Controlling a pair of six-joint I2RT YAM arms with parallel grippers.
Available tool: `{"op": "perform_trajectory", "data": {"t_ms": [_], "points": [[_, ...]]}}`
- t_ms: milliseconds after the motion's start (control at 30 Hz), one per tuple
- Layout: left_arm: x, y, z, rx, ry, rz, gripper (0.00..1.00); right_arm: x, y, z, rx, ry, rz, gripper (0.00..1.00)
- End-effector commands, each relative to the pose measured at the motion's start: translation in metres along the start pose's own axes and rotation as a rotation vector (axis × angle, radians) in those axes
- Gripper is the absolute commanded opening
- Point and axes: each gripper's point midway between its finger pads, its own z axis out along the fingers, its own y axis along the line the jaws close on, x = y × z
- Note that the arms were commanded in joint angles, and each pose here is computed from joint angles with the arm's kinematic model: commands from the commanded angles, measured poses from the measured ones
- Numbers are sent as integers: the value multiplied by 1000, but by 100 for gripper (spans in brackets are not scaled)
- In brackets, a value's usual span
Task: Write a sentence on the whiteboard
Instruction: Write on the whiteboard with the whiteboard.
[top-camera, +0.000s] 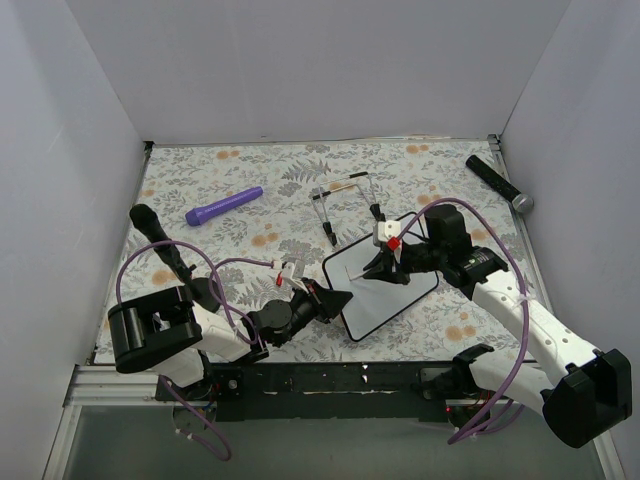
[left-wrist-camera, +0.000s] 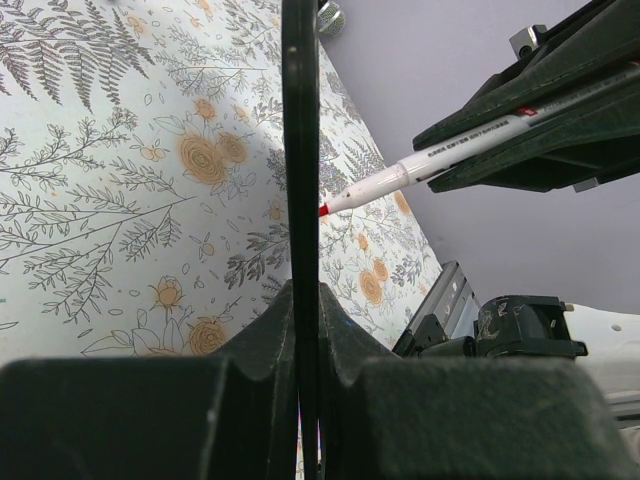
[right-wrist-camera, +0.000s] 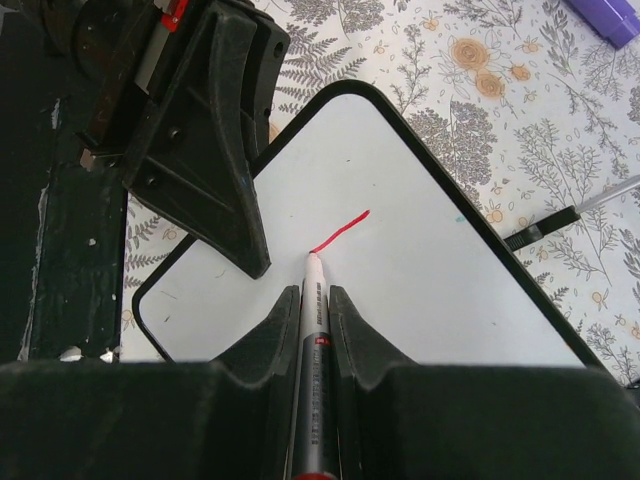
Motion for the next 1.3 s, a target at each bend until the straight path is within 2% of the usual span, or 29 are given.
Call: {"op": "perform_trajectory", "data": {"t_ms": [0, 367, 933, 1267], "points": [[-22, -27, 1, 94, -85, -34, 0, -12, 0, -1, -13, -21, -26, 1], [-19, -24, -1, 93, -78, -35, 0, -37, -17, -1, 27, -61, -32, 1], [-19, -26, 0, 101, -77, -38, 0, -41, -34, 3, 86, -74, 8, 1], [-19, -24, -1, 97, -79, -38, 0, -32, -54, -2, 207, -39, 43, 1]]}}
